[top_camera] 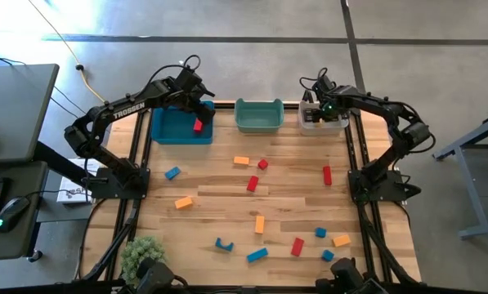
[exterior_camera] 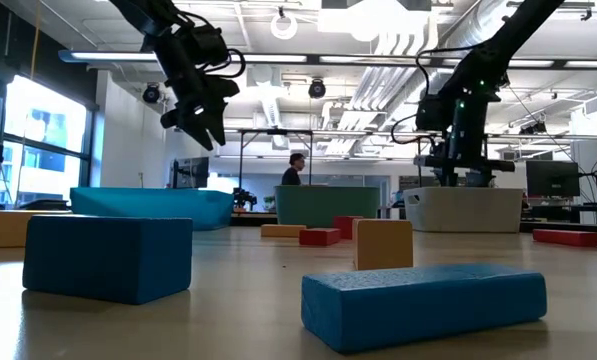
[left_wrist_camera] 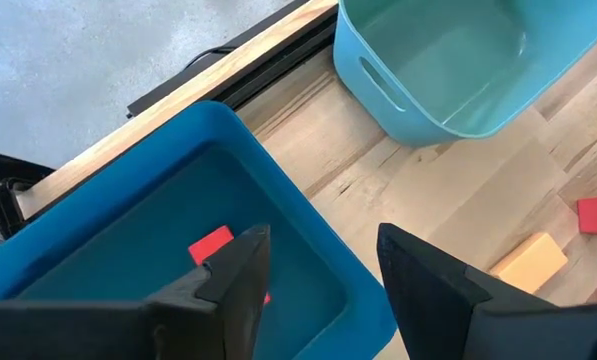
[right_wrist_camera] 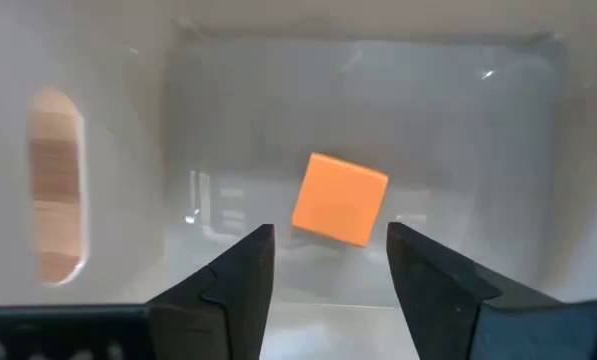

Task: Sort & place blocks by color
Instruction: Put the blue block into the green bin

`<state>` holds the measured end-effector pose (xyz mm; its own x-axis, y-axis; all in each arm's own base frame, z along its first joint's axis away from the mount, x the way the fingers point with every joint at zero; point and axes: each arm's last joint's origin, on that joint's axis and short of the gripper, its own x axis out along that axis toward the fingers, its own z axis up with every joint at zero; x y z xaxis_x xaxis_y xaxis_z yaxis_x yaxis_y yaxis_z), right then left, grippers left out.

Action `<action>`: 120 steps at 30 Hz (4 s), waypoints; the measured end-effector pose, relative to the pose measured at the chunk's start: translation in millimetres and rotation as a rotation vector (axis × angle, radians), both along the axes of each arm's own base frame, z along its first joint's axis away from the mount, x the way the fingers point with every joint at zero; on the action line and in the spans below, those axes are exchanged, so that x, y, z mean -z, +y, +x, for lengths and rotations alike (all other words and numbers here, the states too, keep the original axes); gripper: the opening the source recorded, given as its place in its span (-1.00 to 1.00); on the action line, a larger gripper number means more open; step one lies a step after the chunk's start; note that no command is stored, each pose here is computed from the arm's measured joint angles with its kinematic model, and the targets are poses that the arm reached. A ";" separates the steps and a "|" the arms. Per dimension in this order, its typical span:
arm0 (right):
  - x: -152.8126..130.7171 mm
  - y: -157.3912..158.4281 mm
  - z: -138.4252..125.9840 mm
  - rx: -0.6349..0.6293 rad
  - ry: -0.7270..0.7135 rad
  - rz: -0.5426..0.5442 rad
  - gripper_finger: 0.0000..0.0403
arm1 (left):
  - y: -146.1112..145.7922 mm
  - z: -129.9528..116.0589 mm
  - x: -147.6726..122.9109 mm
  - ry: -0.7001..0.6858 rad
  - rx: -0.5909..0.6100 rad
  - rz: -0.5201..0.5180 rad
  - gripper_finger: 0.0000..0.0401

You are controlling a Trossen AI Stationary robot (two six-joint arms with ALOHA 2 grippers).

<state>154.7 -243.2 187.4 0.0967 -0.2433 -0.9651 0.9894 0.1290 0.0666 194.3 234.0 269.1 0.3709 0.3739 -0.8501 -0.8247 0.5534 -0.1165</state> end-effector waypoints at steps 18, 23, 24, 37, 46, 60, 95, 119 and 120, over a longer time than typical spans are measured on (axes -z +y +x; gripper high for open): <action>-101.9 1.9 44.2 -0.127 0.040 -0.158 -0.17 | -18.6 9.3 4.1 0.045 0.146 -0.075 0.17; -127.6 9.3 55.0 -0.138 0.007 -0.194 -0.17 | -40.7 30.2 4.2 0.059 0.273 -0.063 0.17; -132.0 11.3 57.1 -0.141 0.000 -0.199 -0.17 | -45.9 34.2 4.3 0.063 0.301 -0.063 0.17; -156.7 39.6 84.2 -0.208 -0.063 -0.233 -0.17 | -132.2 82.7 4.7 0.079 0.634 -0.060 0.17; -156.1 56.8 97.1 -0.294 -0.104 -0.187 -0.17 | -202.9 99.2 4.7 0.069 0.751 -0.106 0.17; -156.1 79.5 112.6 -0.392 -0.131 -0.163 -0.17 | -302.9 98.8 1.6 0.046 0.896 0.036 0.17; -156.0 89.7 119.2 -0.430 -0.126 -0.174 -0.17 | -397.3 138.4 105.2 0.097 1.073 0.068 0.17; -155.9 89.8 118.9 -0.430 -0.123 -0.173 -0.17 | -403.0 141.6 132.7 0.156 1.068 0.067 -0.40; -155.9 89.8 118.9 -0.431 -0.122 -0.173 -0.17 | -402.5 141.8 132.7 0.156 1.068 0.063 -0.47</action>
<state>273.6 -153.3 343.3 0.3344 -0.3123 -0.8892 0.8297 0.5451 0.1206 336.1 -168.5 136.4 0.4205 -0.0336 -0.9067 0.0842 0.9965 0.0021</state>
